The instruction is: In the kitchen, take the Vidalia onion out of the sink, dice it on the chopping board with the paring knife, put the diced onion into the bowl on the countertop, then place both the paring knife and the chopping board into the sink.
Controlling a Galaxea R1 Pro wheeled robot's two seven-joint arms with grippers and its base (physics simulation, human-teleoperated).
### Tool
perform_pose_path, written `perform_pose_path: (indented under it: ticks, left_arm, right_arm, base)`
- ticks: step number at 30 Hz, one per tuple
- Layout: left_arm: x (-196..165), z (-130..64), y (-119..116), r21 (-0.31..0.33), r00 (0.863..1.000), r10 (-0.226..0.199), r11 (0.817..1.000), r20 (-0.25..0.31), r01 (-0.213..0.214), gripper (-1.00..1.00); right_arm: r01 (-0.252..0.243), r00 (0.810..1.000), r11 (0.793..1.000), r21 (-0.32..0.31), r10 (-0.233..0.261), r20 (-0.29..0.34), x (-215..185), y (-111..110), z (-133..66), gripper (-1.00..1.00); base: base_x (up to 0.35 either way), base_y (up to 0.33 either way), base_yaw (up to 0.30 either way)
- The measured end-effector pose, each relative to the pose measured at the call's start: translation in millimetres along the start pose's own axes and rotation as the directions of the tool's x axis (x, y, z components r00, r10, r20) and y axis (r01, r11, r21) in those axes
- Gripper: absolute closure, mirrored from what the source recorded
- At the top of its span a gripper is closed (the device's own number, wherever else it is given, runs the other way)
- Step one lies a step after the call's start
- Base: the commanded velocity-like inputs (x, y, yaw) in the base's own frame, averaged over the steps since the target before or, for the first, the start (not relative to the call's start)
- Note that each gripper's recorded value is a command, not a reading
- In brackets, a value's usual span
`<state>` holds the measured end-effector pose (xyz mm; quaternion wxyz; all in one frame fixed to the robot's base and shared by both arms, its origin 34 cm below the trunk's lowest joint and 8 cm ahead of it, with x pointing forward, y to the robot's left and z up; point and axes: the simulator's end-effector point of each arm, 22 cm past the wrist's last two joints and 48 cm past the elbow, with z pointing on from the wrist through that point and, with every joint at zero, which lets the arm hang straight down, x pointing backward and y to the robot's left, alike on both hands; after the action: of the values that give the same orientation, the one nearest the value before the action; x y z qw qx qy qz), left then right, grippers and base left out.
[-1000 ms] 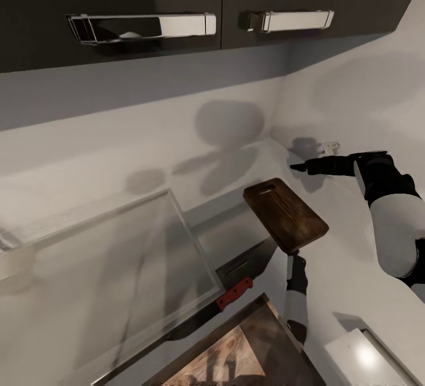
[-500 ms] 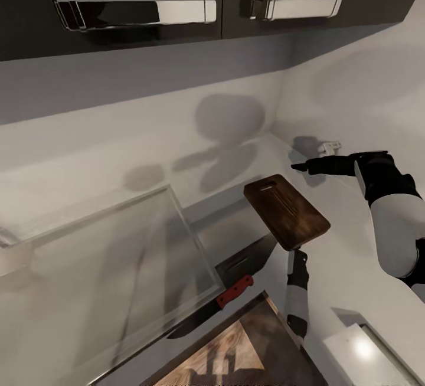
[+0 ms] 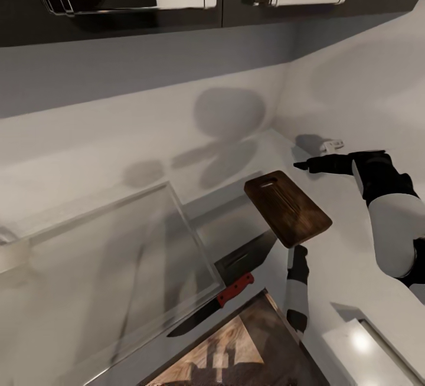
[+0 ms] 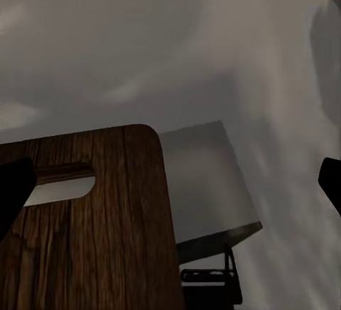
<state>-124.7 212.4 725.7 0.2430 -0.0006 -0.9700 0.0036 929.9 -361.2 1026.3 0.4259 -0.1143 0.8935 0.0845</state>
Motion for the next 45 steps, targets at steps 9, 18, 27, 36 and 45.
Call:
perform_pose_path:
  ticks: [9, 18, 27, 36, 45]
  left_arm:
    - [5, -1.2, 0, 0.001, 1.0, 0.0, 1.0, -0.014, 0.0, -1.0]
    - [10, -2.6, -10, 0.042, 1.0, 0.001, 0.999, -0.028, 0.0, -1.0]
    - [15, -3.9, -10, 0.046, 0.999, 0.001, 0.999, -0.043, 0.001, -1.0]
    - [20, -5.3, -10, 0.046, 0.998, 0.001, 0.999, -0.058, 0.002, -1.0]
    - [26, -6.7, -10, 0.046, 0.997, 0.001, 0.999, -0.073, 0.002, -1.0]
  right_arm:
    - [-0.002, 1.0, 1.0, -0.012, 0.002, -0.01, 6, 9, 11.6, -1.0]
    - [-0.004, 1.0, 1.0, 0.003, 0.004, -0.02, 14, 9, 21.7, -1.0]
    - [-0.007, 0.999, 1.0, 0.004, 0.007, -0.033, 22, 8, 28.9, -1.0]
    - [-0.008, 0.999, 1.0, 0.006, 0.009, -0.043, 30, 7, 35.8, -1.0]
    - [-0.012, 0.998, 1.0, -0.013, 0.011, -0.054, 38, 18, 47.8, -1.0]
  base:
    - [0.0, 0.0, 0.0]
    - [0.0, 0.0, 0.0]
    - [0.0, 0.0, 0.0]
    - [0.0, 0.0, 0.0]
    - [0.0, 0.0, 0.0]
